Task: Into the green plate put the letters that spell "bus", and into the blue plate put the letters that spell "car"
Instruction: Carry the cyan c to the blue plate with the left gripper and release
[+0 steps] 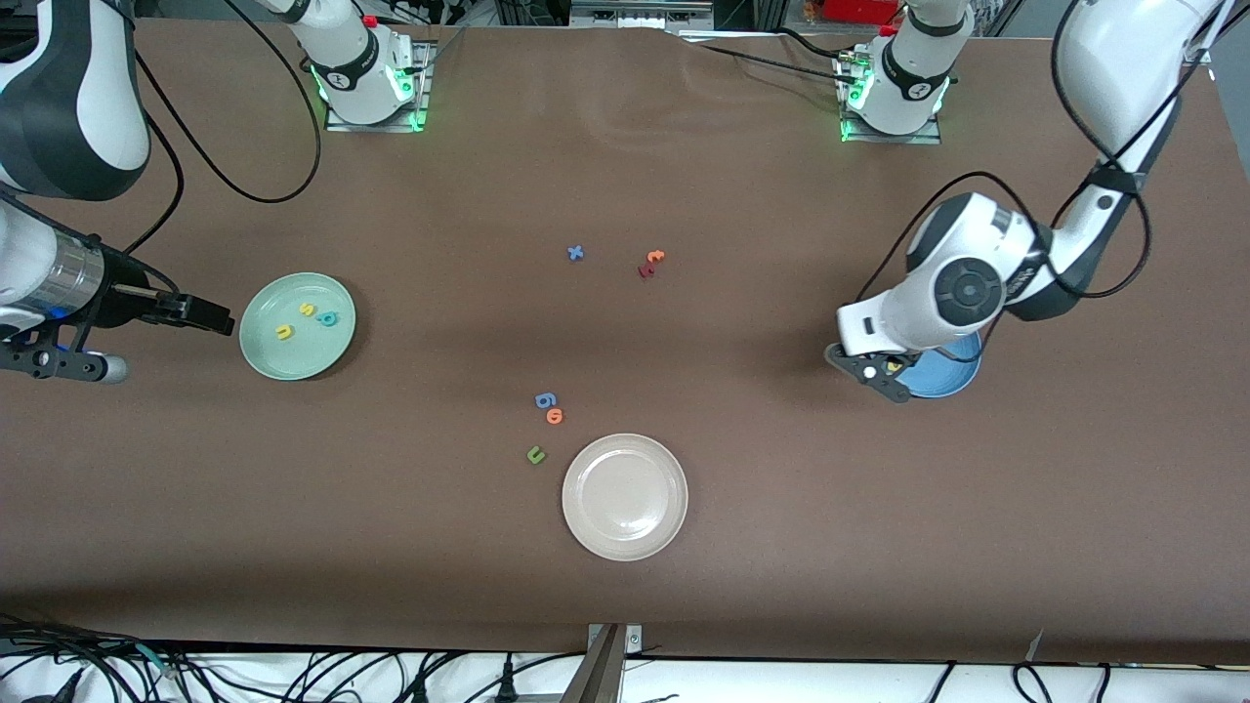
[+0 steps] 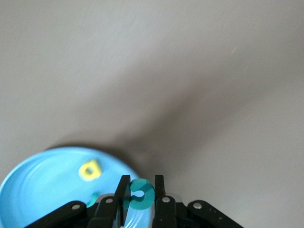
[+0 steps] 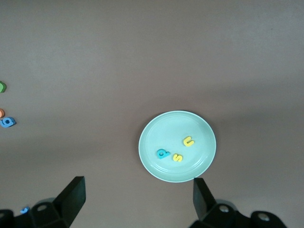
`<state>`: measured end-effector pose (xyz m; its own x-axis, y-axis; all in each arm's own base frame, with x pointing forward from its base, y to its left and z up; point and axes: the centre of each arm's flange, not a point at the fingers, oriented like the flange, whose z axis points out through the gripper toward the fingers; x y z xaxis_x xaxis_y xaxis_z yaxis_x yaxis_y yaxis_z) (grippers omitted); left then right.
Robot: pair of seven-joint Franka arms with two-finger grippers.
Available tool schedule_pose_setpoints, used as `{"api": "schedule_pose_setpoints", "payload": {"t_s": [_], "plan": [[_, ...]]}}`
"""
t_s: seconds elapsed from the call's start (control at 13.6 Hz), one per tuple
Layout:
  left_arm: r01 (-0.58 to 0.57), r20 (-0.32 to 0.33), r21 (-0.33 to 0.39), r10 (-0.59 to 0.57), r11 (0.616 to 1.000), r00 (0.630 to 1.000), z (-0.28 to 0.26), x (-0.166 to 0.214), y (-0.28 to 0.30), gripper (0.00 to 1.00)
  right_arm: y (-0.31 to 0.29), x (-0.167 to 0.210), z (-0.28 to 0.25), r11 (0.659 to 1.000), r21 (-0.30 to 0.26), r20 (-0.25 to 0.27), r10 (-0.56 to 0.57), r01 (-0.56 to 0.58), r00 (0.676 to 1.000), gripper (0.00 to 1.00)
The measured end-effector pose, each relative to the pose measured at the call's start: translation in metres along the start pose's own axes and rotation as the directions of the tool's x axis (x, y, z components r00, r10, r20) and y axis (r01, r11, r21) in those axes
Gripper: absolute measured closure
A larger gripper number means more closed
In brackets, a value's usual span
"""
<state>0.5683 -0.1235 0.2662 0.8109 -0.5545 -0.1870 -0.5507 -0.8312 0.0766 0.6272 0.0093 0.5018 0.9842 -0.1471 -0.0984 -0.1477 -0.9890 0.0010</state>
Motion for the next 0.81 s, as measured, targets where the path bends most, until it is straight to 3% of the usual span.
{"api": "schedule_pose_setpoints", "payload": {"t_s": [0.51, 0.66, 0.81], "plan": [[-0.01, 0.017, 0.002, 0.01, 1.0, 1.0, 0.01, -0.036, -0.054, 0.75, 0.0, 0.0, 0.0, 1.0, 0.0, 0.0, 0.0, 0.0, 1.0, 0.0], [-0.004, 0.018, 0.004, 0.004, 1.0, 1.0, 0.011, -0.038, -0.061, 0.6, 0.0, 0.0, 0.0, 1.0, 0.0, 0.001, 0.0, 0.0, 1.0, 0.0], [0.015, 0.008, 0.007, -0.016, 1.0, 1.0, 0.005, -0.04, -0.072, 0.39, 0.0, 0.0, 0.0, 1.0, -0.001, 0.003, 0.0, 0.0, 1.0, 0.0]]}}
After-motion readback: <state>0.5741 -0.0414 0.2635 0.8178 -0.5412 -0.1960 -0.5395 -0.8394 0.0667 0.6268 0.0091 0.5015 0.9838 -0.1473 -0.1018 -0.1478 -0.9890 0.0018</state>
